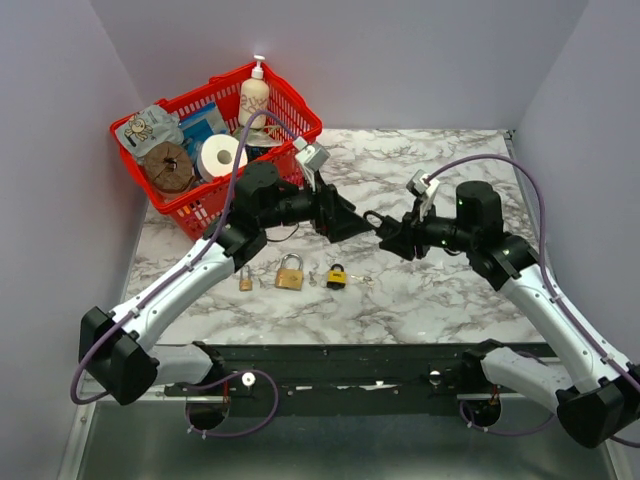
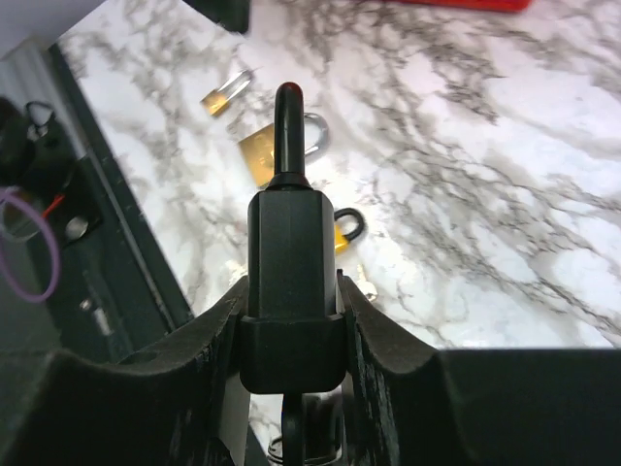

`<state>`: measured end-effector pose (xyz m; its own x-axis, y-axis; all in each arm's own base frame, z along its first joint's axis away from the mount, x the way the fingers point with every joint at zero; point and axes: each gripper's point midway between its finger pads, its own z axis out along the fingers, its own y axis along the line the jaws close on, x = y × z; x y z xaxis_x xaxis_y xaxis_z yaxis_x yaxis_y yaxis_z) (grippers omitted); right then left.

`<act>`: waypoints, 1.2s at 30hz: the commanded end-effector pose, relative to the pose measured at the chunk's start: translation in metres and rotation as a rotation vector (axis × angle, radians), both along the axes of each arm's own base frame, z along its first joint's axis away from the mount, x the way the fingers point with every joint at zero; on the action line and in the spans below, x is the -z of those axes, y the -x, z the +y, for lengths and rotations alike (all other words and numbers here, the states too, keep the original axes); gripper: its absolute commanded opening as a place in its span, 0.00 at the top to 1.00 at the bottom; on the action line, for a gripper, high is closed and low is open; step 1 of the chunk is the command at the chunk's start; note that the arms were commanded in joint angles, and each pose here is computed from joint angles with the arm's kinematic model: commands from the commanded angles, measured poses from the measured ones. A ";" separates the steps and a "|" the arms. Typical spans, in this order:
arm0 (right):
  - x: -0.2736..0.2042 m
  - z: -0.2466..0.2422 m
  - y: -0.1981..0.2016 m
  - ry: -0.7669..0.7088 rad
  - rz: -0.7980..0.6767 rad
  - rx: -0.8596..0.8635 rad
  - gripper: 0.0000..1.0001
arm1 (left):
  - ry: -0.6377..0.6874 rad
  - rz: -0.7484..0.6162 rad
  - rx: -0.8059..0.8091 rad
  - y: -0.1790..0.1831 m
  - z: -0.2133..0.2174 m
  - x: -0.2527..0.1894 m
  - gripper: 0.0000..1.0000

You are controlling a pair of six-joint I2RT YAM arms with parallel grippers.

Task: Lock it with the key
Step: Lock the lock.

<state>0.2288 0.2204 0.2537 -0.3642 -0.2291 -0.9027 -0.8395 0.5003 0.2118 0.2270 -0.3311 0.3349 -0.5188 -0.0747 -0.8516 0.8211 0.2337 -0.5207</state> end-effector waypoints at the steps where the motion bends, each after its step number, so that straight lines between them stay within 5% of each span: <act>1: -0.041 -0.011 -0.023 -0.113 -0.157 0.172 0.99 | 0.114 0.330 -0.230 -0.042 -0.008 -0.011 0.01; 4: -0.050 -0.012 -0.026 -0.174 -0.201 0.204 0.99 | 0.174 0.552 -0.268 -0.050 -0.020 0.005 0.01; 11: -0.056 -0.008 -0.028 -0.209 -0.216 0.198 0.99 | 0.227 0.710 -0.209 -0.049 -0.055 0.004 0.01; 18: -0.058 -0.012 -0.040 -0.215 -0.239 0.250 0.99 | 0.241 0.736 -0.158 -0.031 -0.068 0.013 0.01; 29: -0.052 -0.008 -0.044 -0.222 -0.227 0.262 0.99 | 0.254 0.744 -0.121 -0.025 -0.080 0.013 0.22; 36: -0.050 -0.004 -0.035 -0.217 -0.244 0.234 0.99 | 0.257 0.742 -0.143 -0.030 -0.081 0.011 0.19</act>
<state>0.2636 0.2119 0.2747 -0.2707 -0.0080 -0.9626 -0.7221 0.6629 0.1976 0.2537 -0.4077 0.3087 -0.9237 -0.3060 -0.2306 0.1950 0.1425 -0.9704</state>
